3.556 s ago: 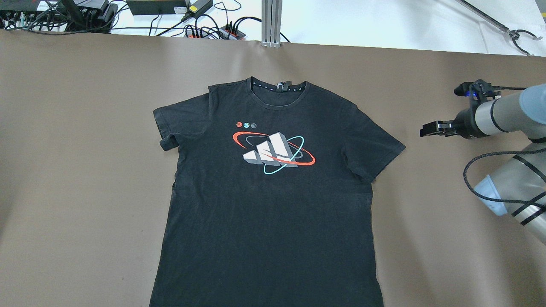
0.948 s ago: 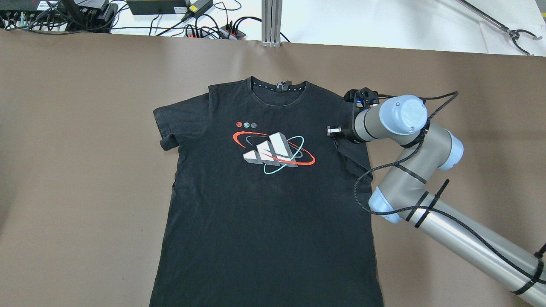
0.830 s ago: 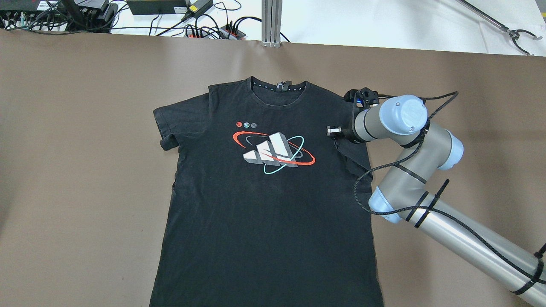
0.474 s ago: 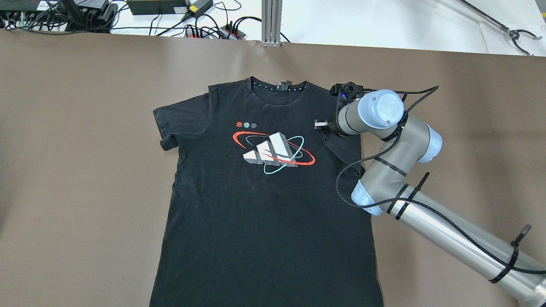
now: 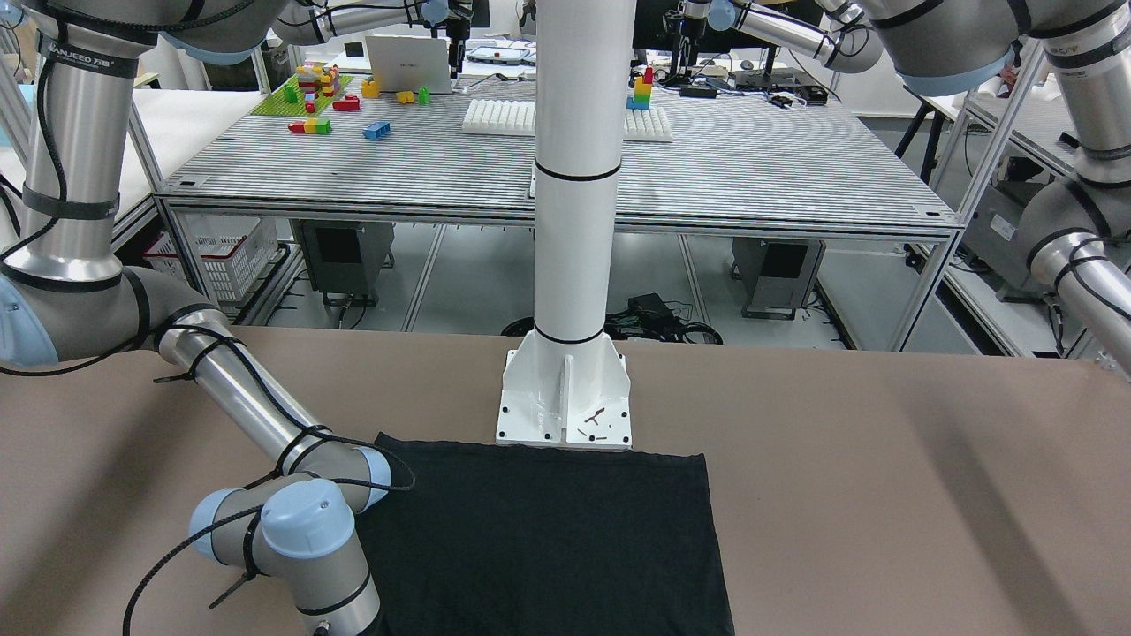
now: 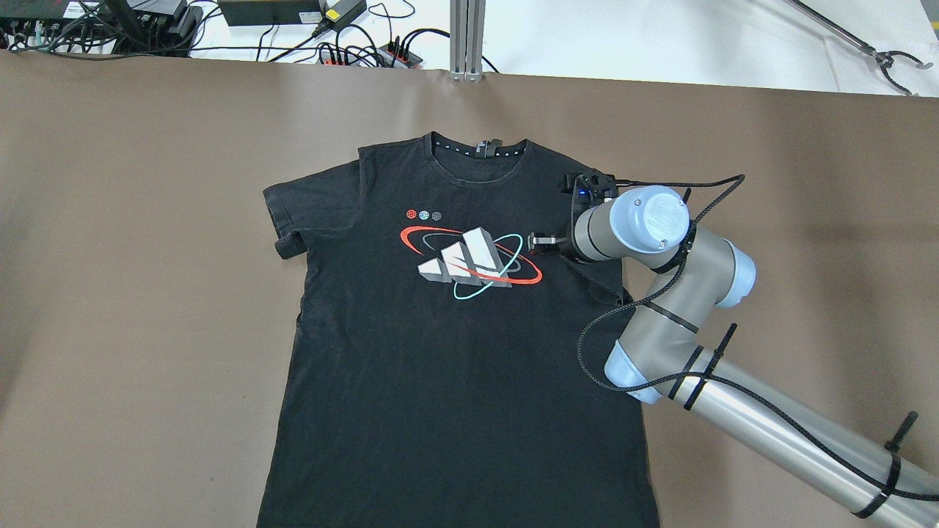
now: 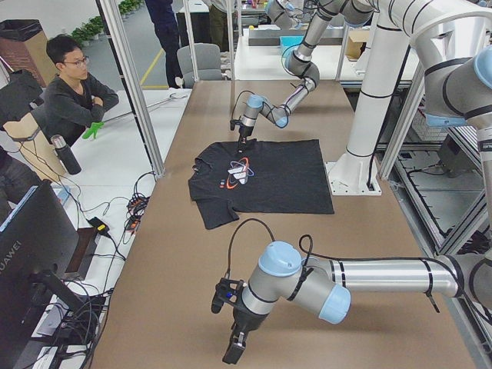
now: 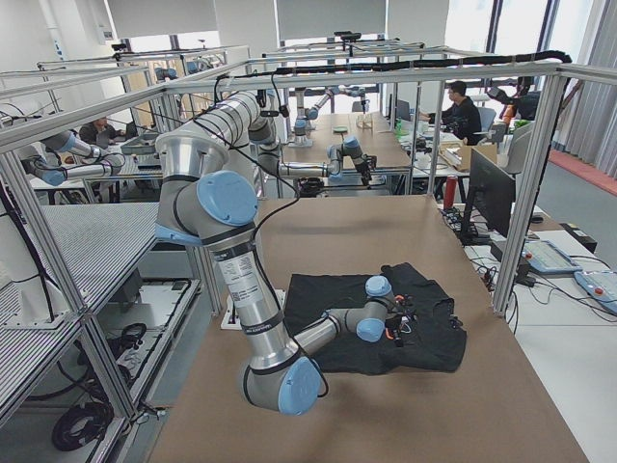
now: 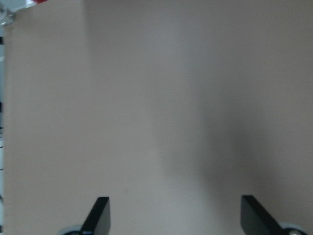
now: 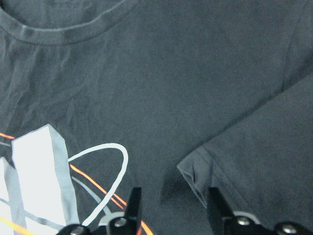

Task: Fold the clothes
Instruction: 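Lower the right gripper along the shirt's side toward the sleeve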

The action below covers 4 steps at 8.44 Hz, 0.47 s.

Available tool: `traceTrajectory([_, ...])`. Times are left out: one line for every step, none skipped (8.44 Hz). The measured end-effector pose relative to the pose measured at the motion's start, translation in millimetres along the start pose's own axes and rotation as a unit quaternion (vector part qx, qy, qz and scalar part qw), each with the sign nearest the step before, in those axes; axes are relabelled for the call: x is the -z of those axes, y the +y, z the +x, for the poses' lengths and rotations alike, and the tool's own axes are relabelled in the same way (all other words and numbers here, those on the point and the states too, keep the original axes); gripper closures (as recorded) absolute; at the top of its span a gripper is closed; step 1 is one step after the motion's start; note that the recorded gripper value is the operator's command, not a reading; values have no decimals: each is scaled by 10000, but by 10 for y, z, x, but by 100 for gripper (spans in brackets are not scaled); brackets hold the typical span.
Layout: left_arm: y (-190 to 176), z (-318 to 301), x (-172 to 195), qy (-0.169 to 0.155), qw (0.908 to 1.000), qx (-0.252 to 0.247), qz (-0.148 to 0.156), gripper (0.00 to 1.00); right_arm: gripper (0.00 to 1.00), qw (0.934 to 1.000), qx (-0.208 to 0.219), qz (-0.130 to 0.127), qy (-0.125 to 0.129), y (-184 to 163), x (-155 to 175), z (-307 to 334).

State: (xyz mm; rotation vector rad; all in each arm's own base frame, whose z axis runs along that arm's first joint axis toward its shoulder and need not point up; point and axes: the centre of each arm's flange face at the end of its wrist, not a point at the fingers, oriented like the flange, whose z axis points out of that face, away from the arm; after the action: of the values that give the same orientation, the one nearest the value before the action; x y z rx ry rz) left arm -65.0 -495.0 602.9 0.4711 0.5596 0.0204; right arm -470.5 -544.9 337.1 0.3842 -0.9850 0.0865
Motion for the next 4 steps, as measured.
traceTrajectory([-250,324,-26,419,9991,79,43,6,5,10000,0,-17,13,108,78,141])
traceTrajectory([-476,696,-101,708,9973,205,10,6,5,10000,-11,-31,50,179,110,260])
traceTrajectory([-659,1062,-183,914,9952,337,-47,6,5,10000,-16,-44,84,242,114,342])
traceTrajectory([-794,1306,-214,1037,9936,445,-64,6,5,9999,-31,-78,128,341,88,425])
